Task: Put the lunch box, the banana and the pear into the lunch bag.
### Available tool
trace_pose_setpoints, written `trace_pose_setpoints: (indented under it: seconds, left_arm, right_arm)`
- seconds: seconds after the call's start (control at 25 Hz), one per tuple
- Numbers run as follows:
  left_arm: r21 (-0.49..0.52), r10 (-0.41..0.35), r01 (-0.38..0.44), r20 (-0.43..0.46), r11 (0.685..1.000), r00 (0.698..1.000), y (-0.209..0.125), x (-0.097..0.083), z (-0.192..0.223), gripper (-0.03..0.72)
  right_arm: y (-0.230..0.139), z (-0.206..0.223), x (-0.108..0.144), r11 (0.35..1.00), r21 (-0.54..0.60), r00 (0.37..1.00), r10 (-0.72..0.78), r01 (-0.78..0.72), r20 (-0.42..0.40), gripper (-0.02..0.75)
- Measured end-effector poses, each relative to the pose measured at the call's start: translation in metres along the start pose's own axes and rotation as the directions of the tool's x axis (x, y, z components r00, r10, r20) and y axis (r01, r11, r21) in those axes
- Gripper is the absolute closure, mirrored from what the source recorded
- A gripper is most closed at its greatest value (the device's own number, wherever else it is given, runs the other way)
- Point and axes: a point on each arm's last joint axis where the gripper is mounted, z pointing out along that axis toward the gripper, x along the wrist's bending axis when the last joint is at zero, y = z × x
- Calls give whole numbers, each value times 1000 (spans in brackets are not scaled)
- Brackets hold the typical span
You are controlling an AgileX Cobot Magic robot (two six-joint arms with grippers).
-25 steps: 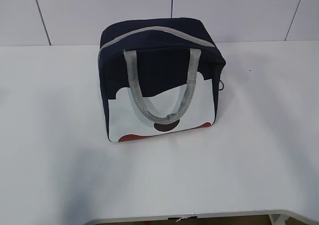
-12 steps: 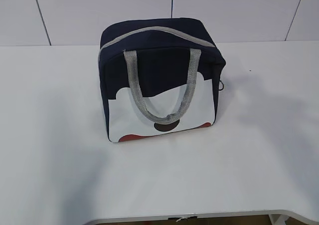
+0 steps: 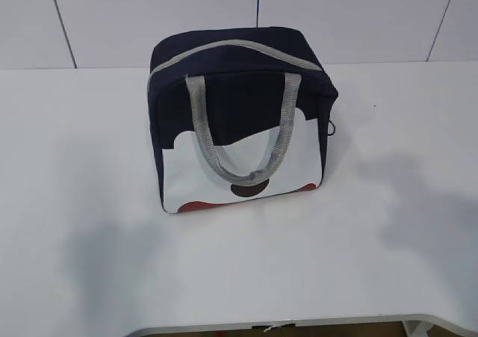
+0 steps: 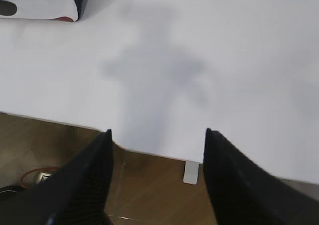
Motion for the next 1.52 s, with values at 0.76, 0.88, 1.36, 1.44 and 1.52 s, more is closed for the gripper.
trace_pose_setpoints:
  seconds: [0.76, 0.88, 1.36, 1.44, 1.52]
  left_arm:
    - [-93, -29, 34, 51, 995, 998, -46, -4, -2, 218]
    - [-86, -31, 36, 52, 996, 998, -46, -5, -2, 218]
    - [-70, -33, 37, 55, 997, 998, -49, -5, 1, 272]
    - [-70, -33, 37, 55, 997, 998, -49, -5, 1, 272]
    - [-70, -33, 37, 55, 997, 998, -49, -5, 1, 273]
  right_arm:
    - [-90, 23, 31, 999, -33, 999, 16, -18, -47, 262]
    - [-103, 27, 33, 999, -49, 999, 13, -15, -36, 262]
    - [-125, 18, 39, 982, -188, 1000, 5, -2, 17, 262]
    - [-125, 18, 39, 982, -190, 1000, 5, -2, 17, 262]
    - [-125, 18, 39, 981, -193, 1000, -1, 5, 20, 262]
